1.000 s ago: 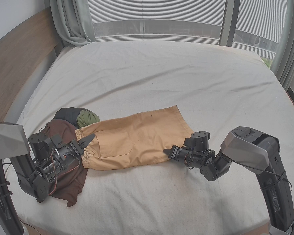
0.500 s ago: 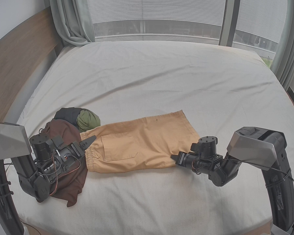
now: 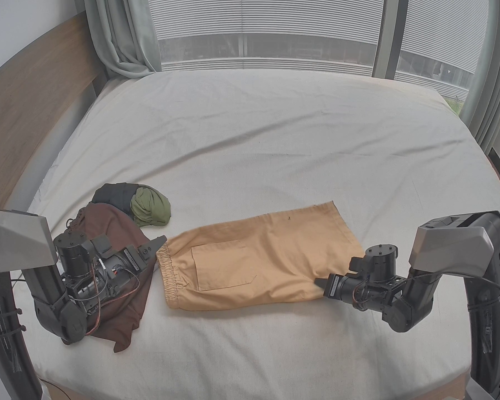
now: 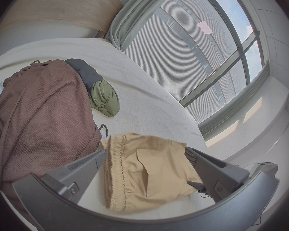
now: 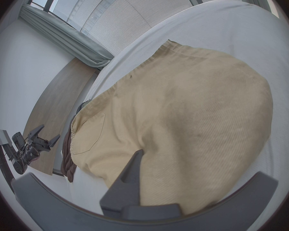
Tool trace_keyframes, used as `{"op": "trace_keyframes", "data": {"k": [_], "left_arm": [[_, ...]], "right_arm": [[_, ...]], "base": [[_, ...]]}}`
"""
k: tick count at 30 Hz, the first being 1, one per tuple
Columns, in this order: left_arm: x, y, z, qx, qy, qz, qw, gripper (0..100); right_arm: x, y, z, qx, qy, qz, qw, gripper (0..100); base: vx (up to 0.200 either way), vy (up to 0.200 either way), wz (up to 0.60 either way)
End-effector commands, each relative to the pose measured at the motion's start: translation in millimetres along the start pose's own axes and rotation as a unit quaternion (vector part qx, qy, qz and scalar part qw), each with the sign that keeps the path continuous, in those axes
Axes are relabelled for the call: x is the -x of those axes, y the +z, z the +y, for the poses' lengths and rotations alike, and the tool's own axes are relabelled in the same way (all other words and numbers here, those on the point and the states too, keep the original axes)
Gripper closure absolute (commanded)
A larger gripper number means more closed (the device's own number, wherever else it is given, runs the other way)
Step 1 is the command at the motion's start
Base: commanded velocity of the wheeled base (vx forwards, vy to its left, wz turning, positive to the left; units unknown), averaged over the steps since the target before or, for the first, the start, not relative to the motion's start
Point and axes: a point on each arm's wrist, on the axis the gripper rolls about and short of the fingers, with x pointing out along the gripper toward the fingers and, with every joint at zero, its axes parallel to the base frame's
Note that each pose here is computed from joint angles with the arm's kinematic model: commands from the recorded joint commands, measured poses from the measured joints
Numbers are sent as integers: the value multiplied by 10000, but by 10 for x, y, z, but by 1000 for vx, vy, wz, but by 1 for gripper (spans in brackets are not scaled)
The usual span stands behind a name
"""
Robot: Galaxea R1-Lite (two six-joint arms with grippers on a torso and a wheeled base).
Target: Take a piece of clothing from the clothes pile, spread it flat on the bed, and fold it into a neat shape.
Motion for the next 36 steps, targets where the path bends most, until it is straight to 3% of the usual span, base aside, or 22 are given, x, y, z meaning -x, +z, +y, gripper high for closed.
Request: {"op": "trace_keyframes", "data": {"k": [1, 20, 21, 29, 32, 36], "left_arm": [[-2, -24, 2, 7, 8, 46, 10000, 0], [-24, -75, -111, -38, -177, 134, 9997, 0], [-21, -69, -110, -38, -176, 124, 9998, 0], [16, -57, -114, -49, -518, 373, 9980, 0], [52, -82, -79, -27, -547, 515, 9972, 0], [51, -119, -81, 13, -545, 593, 9968, 0]], "right_arm": [[230, 10, -38, -34, -137, 10, 9999, 100], [352, -220, -147, -67, -204, 107, 9997, 100], [345, -227, -153, -63, -197, 95, 9997, 0], [354, -294, -191, -80, -216, 126, 9997, 0], [518, -442, -190, -97, -323, 452, 9984, 0], [703, -618, -154, 203, -244, 865, 9957, 0]], "base": [[0, 0, 0], [0, 0, 0], [0, 0, 0], [0, 0, 0], [0, 0, 0], [0, 0, 0]]}}
